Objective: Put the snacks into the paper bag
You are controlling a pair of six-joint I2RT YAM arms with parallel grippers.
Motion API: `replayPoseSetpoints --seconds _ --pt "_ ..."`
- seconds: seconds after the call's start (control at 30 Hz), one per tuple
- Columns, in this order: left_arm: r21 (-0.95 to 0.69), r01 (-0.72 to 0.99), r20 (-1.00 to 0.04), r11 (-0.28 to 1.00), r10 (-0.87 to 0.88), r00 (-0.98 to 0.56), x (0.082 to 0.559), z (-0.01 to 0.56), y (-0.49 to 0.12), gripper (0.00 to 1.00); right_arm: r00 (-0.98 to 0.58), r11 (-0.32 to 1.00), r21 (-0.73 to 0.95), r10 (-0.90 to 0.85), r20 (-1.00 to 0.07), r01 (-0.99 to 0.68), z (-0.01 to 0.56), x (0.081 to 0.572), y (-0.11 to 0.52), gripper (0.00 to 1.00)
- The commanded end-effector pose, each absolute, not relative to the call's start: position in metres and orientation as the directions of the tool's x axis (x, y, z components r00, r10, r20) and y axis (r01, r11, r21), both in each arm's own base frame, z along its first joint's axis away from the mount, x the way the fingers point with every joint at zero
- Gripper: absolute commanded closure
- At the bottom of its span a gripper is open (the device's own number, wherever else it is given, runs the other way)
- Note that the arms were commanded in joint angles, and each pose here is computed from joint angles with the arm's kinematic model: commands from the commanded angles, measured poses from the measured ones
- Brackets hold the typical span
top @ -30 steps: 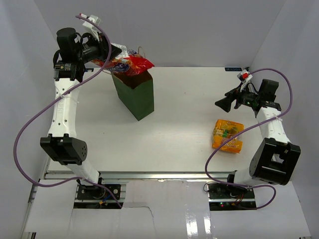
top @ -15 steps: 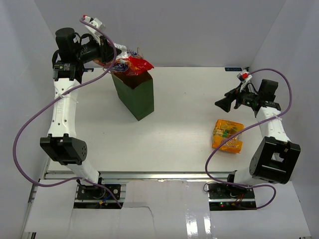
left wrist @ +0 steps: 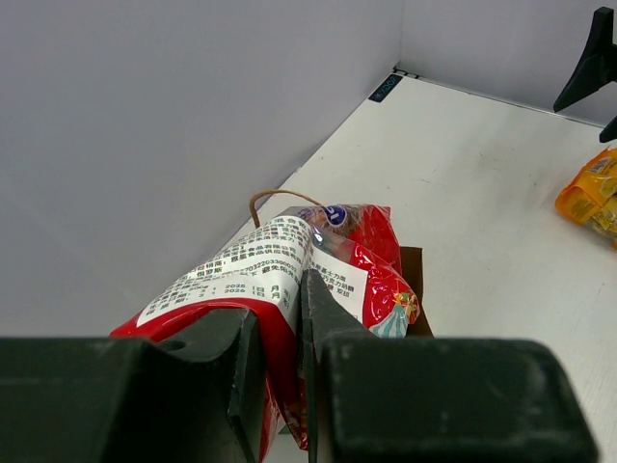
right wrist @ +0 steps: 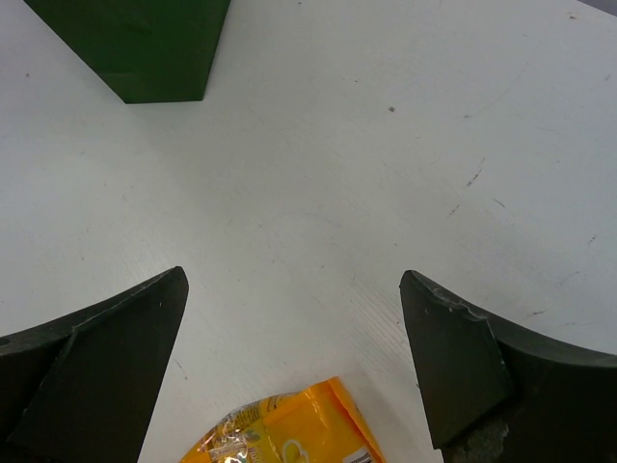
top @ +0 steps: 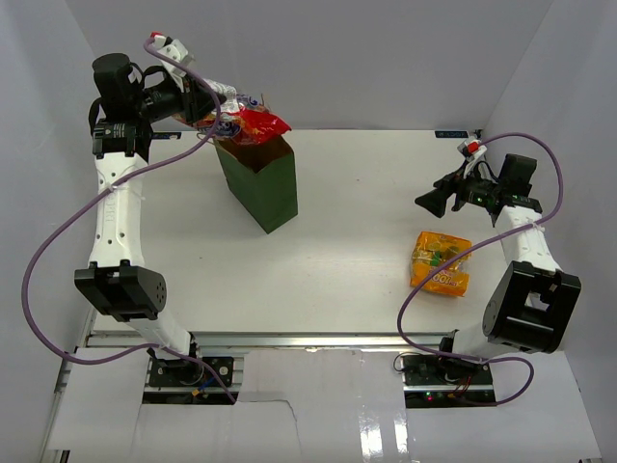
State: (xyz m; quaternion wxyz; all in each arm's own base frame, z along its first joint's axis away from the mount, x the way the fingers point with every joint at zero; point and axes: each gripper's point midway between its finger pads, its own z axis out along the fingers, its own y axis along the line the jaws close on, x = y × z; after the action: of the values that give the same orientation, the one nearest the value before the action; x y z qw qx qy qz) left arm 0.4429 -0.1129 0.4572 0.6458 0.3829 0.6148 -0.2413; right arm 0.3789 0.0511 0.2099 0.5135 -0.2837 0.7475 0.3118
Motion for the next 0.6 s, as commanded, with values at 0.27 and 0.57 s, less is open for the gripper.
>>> replayPoseSetpoints --seconds 0.27,0.57 --pt "0.467 0.732 -0.882 0.497 0.205 0.424 0.413 0.514 -0.118 1.0 -0.289 0.636 0.164 -0.098 -0.952 -0.754 0.214 0.377 0.051 0.04" --pt "0.484 0.744 -0.875 0.46 0.222 0.431 0.404 0.5 -0.118 1.0 -0.293 0.633 0.169 -0.096 -0.951 -0.756 0.213 0.377 0.052 0.04"
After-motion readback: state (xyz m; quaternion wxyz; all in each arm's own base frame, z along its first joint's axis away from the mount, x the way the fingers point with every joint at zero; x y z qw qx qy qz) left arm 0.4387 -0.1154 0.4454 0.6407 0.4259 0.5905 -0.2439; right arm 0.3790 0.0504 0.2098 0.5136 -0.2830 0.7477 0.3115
